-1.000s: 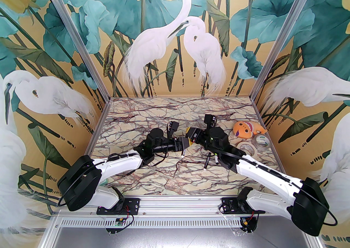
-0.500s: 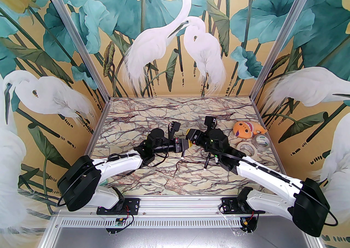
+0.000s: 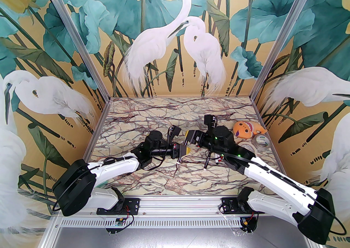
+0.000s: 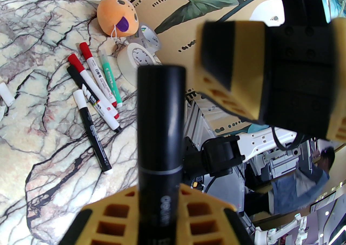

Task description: Open the pen caps

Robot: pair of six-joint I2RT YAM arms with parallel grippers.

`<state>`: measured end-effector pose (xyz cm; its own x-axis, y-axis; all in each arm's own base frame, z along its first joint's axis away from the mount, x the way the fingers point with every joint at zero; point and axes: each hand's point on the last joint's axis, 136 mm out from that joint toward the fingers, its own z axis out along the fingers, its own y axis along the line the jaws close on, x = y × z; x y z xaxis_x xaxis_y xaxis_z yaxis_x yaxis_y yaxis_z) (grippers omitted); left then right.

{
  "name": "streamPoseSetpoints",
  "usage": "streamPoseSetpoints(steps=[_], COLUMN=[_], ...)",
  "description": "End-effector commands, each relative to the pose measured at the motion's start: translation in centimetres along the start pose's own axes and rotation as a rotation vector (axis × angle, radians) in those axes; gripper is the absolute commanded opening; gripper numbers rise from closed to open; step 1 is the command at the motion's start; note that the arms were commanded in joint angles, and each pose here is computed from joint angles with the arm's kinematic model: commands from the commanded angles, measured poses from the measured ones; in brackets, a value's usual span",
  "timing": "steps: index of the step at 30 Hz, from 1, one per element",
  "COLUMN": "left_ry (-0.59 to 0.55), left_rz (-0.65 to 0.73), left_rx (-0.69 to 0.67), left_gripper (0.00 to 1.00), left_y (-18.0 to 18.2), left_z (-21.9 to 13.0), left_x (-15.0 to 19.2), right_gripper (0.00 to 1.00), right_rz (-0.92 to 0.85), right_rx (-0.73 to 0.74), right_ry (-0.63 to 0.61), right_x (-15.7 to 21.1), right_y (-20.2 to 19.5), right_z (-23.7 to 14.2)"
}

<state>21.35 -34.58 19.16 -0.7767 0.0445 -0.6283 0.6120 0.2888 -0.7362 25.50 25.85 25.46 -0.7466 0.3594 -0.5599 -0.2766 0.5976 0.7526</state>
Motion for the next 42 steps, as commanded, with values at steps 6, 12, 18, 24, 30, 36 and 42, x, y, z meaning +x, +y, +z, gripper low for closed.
streamPoseSetpoints(steps=[6,12,18,24,30,36,42], left_ry=[0.021,0.031,0.054,0.049,0.046,0.046,0.049], left_rz=[0.033,0.045,0.061,0.063,0.063,0.055,0.032], left_rx=[0.013,0.015,-0.002,-0.003,0.002,-0.004,0.008], left_gripper=[0.10,0.10,0.10,0.10,0.10,0.09,0.09], left_y=[-0.5,-0.6,-0.5,-0.6,-0.6,-0.4,-0.5], left_z=[-0.5,-0.6,-0.6,-0.7,-0.6,-0.6,-0.3], left_x=[0.4,0.7,1.5,1.5,1.5,1.6,1.5], right_gripper=[0.49,0.48,0.42,0.40,0.39,0.34,0.29], right_rz=[0.018,0.066,0.119,0.143,0.155,0.150,0.144], right_rx=[0.009,-0.031,-0.051,-0.063,-0.068,-0.070,-0.053], right_ry=[0.075,0.122,0.172,0.222,0.254,0.264,0.272], right_x=[0.7,0.7,0.4,0.8,1.5,1.7,2.1], right_y=[0.0,0.6,0.4,0.1,-0.2,-0.3,-0.8], right_z=[0.7,1.6,2.2,2.7,3.3,3.6,3.9])
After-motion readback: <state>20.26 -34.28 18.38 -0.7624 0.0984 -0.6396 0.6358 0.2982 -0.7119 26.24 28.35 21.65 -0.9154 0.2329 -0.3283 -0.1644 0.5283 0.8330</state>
